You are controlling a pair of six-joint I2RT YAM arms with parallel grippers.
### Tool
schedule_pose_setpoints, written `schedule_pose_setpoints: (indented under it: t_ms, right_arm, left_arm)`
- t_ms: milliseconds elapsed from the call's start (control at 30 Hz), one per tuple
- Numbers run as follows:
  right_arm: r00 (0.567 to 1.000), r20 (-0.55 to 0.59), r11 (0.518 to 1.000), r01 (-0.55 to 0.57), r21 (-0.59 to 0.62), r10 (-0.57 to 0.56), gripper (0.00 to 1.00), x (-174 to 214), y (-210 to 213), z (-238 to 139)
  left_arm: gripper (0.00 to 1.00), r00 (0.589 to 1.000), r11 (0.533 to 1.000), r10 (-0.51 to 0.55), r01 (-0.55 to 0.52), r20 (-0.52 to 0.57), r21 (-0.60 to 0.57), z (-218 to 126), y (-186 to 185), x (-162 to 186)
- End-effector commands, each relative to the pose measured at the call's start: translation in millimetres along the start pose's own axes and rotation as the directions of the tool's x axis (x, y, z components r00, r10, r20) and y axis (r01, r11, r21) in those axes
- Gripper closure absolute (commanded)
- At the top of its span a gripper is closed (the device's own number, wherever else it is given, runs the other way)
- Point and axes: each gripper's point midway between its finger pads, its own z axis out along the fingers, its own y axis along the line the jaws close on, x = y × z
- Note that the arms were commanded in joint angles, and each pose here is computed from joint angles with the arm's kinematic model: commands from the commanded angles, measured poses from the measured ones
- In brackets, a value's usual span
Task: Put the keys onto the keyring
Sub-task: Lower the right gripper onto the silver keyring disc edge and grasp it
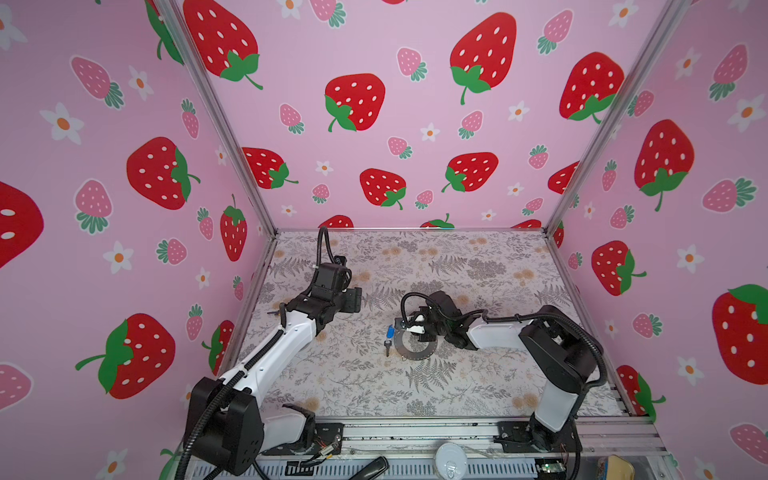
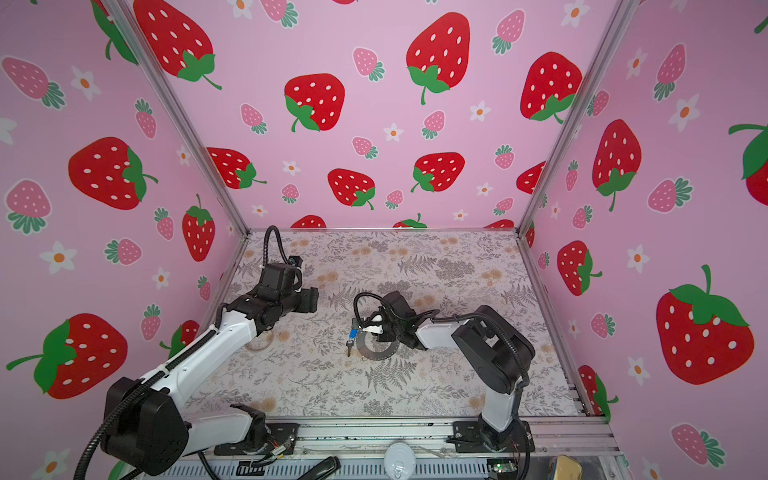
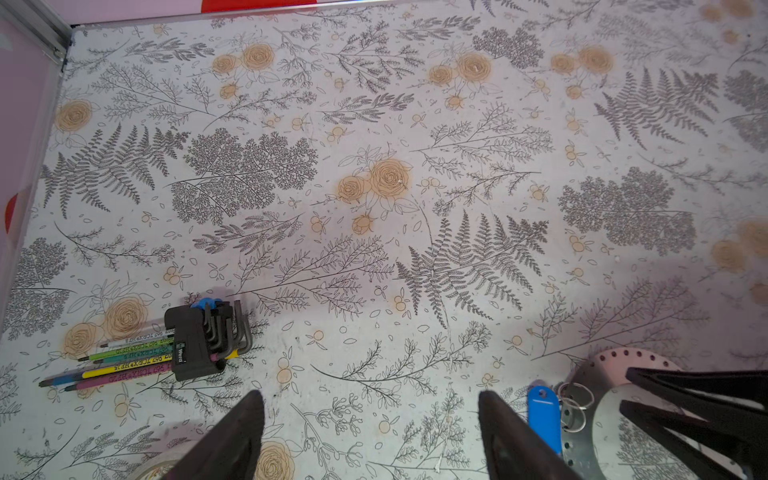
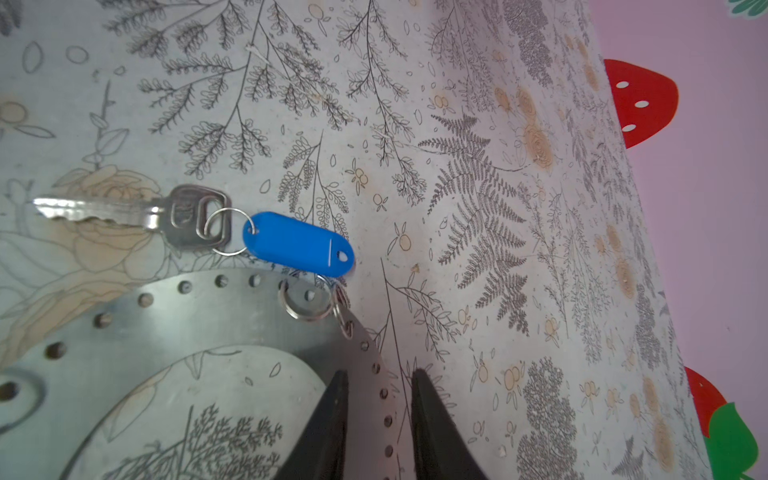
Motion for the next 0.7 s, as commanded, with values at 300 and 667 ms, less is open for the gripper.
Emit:
schedule_pose_setpoints:
  t_ms: [300, 667]
  right_arm:
    - [0.998, -0.003, 0.992, 0.063, -0.109, -0.064, 0.81, 1, 14, 20]
    - [0.998, -0.016, 0.991, 0.06, -0.118, -0.062, 0.82, 5, 17, 24]
  left_arm:
    - [0.2, 0.999, 0.999, -0.032, 0.032, 0.018, -0.009, 1, 4, -8]
    - [0.2, 0.999, 1.0, -0.027, 0.028, 0.026, -0.002, 1, 3, -9]
